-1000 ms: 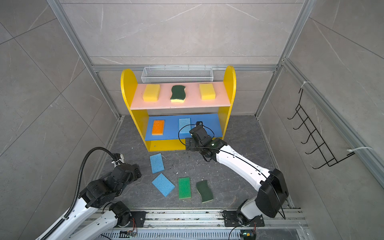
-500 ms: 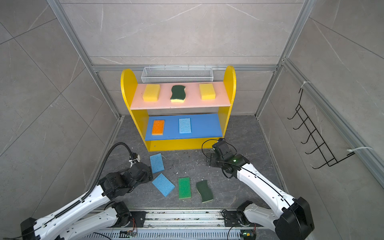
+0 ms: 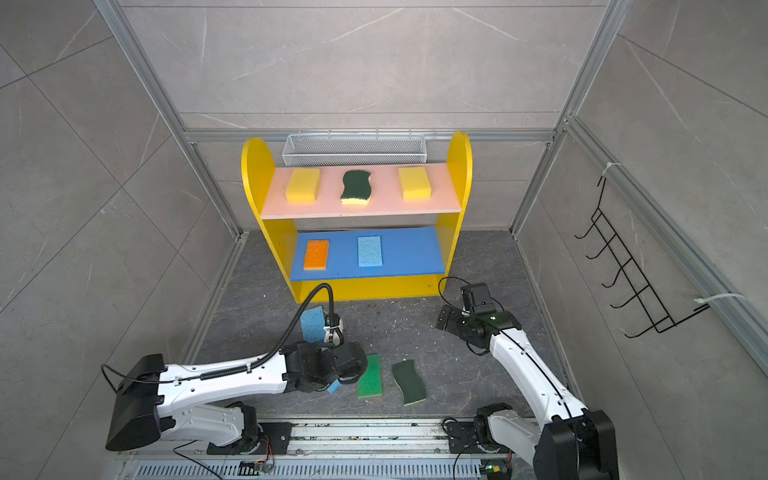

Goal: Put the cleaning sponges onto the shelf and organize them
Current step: 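Withdraw the right gripper while the left gripper reaches to the green sponge, then grasp the green sponge with the left gripper and lift it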

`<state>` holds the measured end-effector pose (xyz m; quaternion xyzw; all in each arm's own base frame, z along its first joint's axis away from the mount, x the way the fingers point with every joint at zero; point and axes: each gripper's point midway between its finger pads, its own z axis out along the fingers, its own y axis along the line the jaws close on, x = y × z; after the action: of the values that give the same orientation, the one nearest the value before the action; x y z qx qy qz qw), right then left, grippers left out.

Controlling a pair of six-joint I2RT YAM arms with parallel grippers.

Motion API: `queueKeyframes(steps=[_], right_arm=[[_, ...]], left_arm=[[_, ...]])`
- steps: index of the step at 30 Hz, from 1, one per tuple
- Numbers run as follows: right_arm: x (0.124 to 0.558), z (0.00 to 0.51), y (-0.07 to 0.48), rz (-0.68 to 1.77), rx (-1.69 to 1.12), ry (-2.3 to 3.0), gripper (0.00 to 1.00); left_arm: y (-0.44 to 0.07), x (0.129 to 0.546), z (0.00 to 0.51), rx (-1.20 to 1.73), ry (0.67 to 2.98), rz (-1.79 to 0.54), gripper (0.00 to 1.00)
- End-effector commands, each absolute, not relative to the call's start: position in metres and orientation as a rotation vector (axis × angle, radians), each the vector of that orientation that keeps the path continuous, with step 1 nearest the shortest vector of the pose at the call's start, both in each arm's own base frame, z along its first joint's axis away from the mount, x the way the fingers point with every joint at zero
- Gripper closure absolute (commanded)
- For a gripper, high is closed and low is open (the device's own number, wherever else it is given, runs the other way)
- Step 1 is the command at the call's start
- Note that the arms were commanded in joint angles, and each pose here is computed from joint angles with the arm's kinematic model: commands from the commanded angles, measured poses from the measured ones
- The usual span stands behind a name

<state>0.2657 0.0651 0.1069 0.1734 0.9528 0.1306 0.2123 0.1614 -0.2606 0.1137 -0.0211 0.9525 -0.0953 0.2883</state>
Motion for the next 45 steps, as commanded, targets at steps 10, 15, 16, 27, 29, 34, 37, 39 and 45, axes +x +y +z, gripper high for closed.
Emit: queueKeyframes(steps=[10,15,16,27,29,34,37,39,45], right_arm=[[0.255,0.093,0.062,0.365,0.547,2.674,0.0],[0.252,0.09,0.062,0.368,0.541,2.682,0.0],[0.252,0.089,0.062,0.368,0.537,2.681,0.01],[0.252,0.085,0.065,0.382,0.529,2.696,0.0],[0.252,0.086,0.065,0.381,0.524,2.693,0.0],[0.251,0.084,0.065,0.378,0.528,2.7,0.0],[0.25,0.082,0.065,0.379,0.53,2.706,0.0],[0.25,0.08,0.064,0.377,0.534,2.708,0.0],[0.249,0.077,0.065,0.379,0.536,2.716,0.01]], left_arm=[[-0.321,0.122,0.069,-0.109,2.674,-0.359,0.09],[-0.314,0.117,0.061,-0.155,2.699,-0.351,0.08],[-0.316,0.116,0.058,-0.148,2.706,-0.354,0.08],[-0.32,0.111,0.048,-0.098,2.783,-0.189,0.07],[-0.318,0.111,0.046,-0.117,2.788,-0.166,0.06],[-0.312,0.11,0.037,-0.162,2.825,-0.143,0.07],[-0.31,0.107,0.029,-0.179,2.847,-0.117,0.07],[-0.31,0.106,0.028,-0.18,2.857,-0.099,0.07],[-0.312,0.106,0.02,-0.173,2.885,-0.071,0.08]])
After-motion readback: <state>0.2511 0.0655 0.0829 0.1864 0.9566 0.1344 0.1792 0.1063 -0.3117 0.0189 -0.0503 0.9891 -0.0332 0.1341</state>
